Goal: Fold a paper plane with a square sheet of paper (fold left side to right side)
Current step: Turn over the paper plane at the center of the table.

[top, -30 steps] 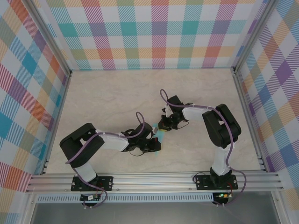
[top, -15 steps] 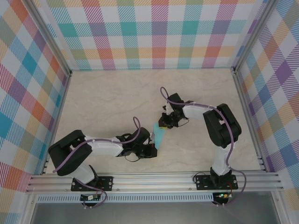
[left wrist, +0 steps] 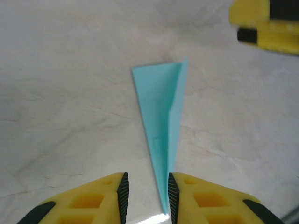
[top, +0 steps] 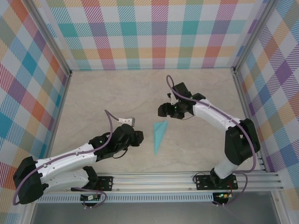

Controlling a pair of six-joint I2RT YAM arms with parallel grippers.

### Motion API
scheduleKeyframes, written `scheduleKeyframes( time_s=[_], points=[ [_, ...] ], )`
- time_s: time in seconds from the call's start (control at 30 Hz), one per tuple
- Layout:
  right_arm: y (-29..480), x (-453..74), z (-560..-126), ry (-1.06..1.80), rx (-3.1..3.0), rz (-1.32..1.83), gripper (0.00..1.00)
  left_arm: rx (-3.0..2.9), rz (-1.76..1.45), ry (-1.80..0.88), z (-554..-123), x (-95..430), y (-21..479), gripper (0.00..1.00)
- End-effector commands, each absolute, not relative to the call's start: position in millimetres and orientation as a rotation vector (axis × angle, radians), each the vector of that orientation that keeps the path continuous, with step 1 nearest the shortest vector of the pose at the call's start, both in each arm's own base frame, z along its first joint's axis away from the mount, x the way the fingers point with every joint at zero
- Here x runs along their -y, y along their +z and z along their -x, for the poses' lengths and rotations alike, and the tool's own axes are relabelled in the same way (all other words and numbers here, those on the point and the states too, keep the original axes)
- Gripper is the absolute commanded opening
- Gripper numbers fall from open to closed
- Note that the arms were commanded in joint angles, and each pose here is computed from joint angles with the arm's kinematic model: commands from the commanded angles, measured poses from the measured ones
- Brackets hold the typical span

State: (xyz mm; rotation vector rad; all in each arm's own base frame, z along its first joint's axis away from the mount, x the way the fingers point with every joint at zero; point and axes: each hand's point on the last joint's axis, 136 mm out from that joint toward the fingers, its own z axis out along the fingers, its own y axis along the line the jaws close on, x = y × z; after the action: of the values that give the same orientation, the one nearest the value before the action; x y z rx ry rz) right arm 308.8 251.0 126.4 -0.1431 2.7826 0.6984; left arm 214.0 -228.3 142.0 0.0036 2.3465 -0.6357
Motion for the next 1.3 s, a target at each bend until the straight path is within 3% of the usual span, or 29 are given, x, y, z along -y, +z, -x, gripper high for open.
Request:
scheduleKeyframes(
  time_s=[0.0, 0.1, 0.27, 0.4, 0.6, 0.73, 0.9, 1.07, 1.27],
  points=[
    [100, -251, -271, 0.554, -2.917, 0.113, 0.85, -2.242, 0.097, -0.422, -232, 196, 158, 0.35],
    [85, -263, -258, 0.47, -2.94, 0.128, 0.91, -2.199, 0.144, -0.382, -239, 188, 166, 0.38],
    [58, -271, -248, 0.301, -3.004, 0.161, 0.86, -2.199, 0.143, -0.371, -238, 186, 168, 0.4],
    [42, -266, -242, 0.202, -3.051, 0.142, 0.64, -2.2, 0.16, -0.362, -236, 180, 166, 0.41],
    [61, -275, -242, 0.32, -3.003, 0.185, 0.15, -2.178, 0.173, -0.351, -236, 174, 173, 0.43],
    [94, -301, -237, 0.593, -2.914, 0.301, 0.0, -2.171, 0.167, -0.326, -235, 168, 176, 0.49],
    [123, -313, -234, 0.865, -2.771, 0.393, 0.0, -2.147, 0.175, -0.316, -234, 162, 183, 0.51],
    [87, -290, -235, 0.947, -2.817, 0.294, 0.01, -2.138, 0.183, -0.318, -235, 160, 185, 0.52],
    [45, -240, -243, 0.806, -2.89, 0.153, 0.13, -2.144, 0.18, -0.312, -234, 160, 186, 0.52]
  ],
)
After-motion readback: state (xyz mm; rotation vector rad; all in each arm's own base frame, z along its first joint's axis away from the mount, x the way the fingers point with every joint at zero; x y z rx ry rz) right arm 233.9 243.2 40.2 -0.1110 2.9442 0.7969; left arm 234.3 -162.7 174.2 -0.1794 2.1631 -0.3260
